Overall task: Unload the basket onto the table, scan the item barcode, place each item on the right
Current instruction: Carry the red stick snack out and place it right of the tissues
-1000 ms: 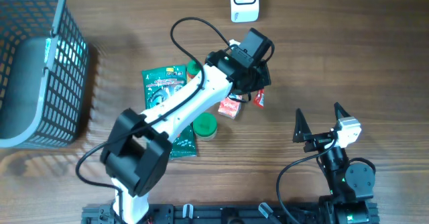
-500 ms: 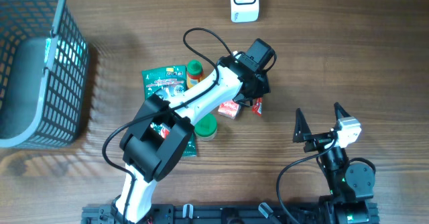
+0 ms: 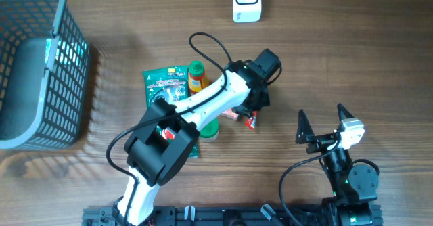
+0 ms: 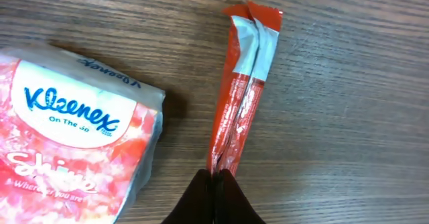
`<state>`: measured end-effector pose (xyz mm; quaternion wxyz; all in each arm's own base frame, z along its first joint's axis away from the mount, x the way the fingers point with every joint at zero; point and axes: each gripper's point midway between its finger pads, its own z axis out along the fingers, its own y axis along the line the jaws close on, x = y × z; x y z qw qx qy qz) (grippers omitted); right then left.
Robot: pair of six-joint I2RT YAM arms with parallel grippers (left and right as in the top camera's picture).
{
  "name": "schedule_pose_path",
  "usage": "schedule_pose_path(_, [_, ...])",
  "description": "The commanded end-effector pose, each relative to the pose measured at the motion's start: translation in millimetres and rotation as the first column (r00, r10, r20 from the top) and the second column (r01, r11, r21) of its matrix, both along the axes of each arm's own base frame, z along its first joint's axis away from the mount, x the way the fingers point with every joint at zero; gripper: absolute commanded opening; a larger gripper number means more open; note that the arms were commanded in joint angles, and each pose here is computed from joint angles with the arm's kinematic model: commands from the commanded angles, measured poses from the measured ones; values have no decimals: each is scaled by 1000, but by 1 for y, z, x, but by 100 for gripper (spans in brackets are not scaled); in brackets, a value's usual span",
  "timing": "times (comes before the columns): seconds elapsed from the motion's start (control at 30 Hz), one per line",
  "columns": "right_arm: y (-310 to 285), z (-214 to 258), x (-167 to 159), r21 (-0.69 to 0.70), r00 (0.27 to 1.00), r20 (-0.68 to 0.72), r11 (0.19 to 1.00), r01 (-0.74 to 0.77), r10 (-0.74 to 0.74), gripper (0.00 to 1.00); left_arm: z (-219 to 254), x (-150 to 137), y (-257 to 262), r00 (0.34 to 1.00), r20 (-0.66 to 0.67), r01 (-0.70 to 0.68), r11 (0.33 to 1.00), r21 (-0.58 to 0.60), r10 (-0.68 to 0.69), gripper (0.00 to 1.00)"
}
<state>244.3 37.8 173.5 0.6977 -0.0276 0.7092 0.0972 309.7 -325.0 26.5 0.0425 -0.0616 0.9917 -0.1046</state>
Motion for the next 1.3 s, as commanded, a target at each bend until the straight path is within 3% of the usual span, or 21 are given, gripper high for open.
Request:
schedule_pose_path(0.0, [2,2,-1,-13,1000,13,1000,-10,10,100,-6,0,3,1000,-9,-12,1000,18,12,18])
schedule_pose_path(0.03, [2,2,-1,-13,1000,13,1000,-10,10,100,-4,-1,1,1000,-14,-10,1000,8,10,33])
schedule_pose_path(0.07, [2,2,-1,-13,1000,13,1000,-10,10,100,-1,-2,1,1000,-18,-8,1000,1,8,41])
schedule_pose_path(0.1, [2,2,-1,-13,1000,13,1000,-10,10,100,2,-2,1,1000,-13,-8,1000,-3,8,58])
schedule_pose_path(0.13, [2,2,-1,-13,1000,13,1000,-10,10,100,6,-2,1,1000,-9,-8,1000,-6,8,66])
schedule_pose_path(0.17, [2,2,-1,-13,1000,13,1000,-10,10,100,14,-2,2,1000,-2,-9,1000,-13,9,69])
schedule_pose_path(0.27, [2,2,-1,-13,1000,13,1000,-11,11,100,45,3,5,999,39,-20,998,-53,22,70])
schedule_pose_path(0.53, [2,2,-1,-13,1000,13,1000,-10,10,100,163,26,36,938,337,-53,993,-105,86,73])
schedule_pose_path(0.73, [2,2,-1,-13,1000,13,1000,-10,10,99,252,36,93,796,572,-155,980,-124,198,84])
schedule_pose_path(0.87, [2,2,-1,-13,1000,13,1000,-11,11,100,300,45,157,670,662,-296,939,-177,336,99])
schedule_pose_path(0.97, [2,2,-1,-13,1000,13,1000,-11,11,100,320,51,200,597,684,-381,899,-217,418,100])
schedule_pose_path(1.23, [2,2,-1,-13,1000,13,1000,-11,11,100,350,51,338,353,708,-651,704,-283,611,100])
schedule_pose_path(1.27, [2,2,-1,-13,1000,13,1000,-11,11,100,350,49,364,308,708,-701,655,-282,635,100])
